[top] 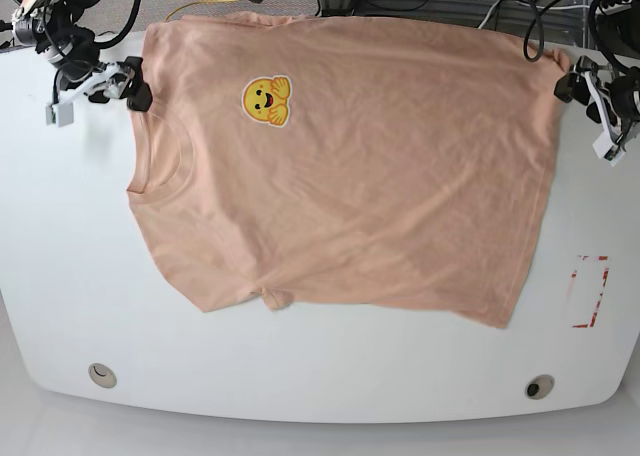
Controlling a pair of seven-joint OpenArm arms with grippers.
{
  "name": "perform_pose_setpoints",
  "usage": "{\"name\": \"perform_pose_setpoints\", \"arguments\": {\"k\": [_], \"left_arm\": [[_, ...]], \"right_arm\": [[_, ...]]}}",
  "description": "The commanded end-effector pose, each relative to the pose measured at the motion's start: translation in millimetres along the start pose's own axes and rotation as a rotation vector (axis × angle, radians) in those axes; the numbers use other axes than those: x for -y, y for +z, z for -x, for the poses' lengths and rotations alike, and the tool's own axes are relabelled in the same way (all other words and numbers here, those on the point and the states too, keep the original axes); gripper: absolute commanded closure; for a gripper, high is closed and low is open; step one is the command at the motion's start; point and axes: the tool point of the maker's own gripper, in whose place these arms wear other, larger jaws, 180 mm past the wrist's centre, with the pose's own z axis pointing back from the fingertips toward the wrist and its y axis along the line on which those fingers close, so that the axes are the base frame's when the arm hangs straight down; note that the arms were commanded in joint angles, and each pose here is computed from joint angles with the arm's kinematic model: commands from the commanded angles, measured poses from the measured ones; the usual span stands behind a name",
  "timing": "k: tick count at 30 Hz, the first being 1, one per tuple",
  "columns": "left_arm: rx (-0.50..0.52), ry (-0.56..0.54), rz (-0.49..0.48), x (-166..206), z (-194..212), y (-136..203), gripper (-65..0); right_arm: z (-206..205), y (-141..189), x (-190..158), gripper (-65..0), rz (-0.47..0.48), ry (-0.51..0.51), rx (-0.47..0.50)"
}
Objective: Fold the T-shirt properly
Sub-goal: 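Release the shoulders and move both grippers to the hem corners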
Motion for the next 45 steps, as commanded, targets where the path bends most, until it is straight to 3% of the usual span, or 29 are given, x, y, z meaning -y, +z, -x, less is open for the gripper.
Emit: {"name": "perform_pose_setpoints", "arguments": {"k": [1,14,25,36,45], "left_arm": [[0.033,-0.031,-0.036,-11.7,-17.4,13.4,-43.3],[0.218,-0.050,-0.092,-26.5,-86.8,31.4,-43.3],[0.270,-0.045,-0.287,-56.1,-135.1,39.7,-43.3],[0.296,0.075,-0.262,-70.6,-159.7,11.0,-43.3],[0.312,0.059,-0.291,-71.1,-168.7,2.3,-43.3]], "right_arm": [[-25.1,-0.9,8.8,-57.7,-0.007,0.003,0.051],[-104.9,-34.8,35.8,-57.7,-0.090,-0.102,0.140],[-141.2,-83.4,17.9,-57.7,-0.177,-0.108,0.144],[-165.2,-118.2,0.9,-57.7,-0.223,-0.136,0.159],[-162.0,-138.2,-24.0,-57.5,-0.259,-0.109,0.149]]}}
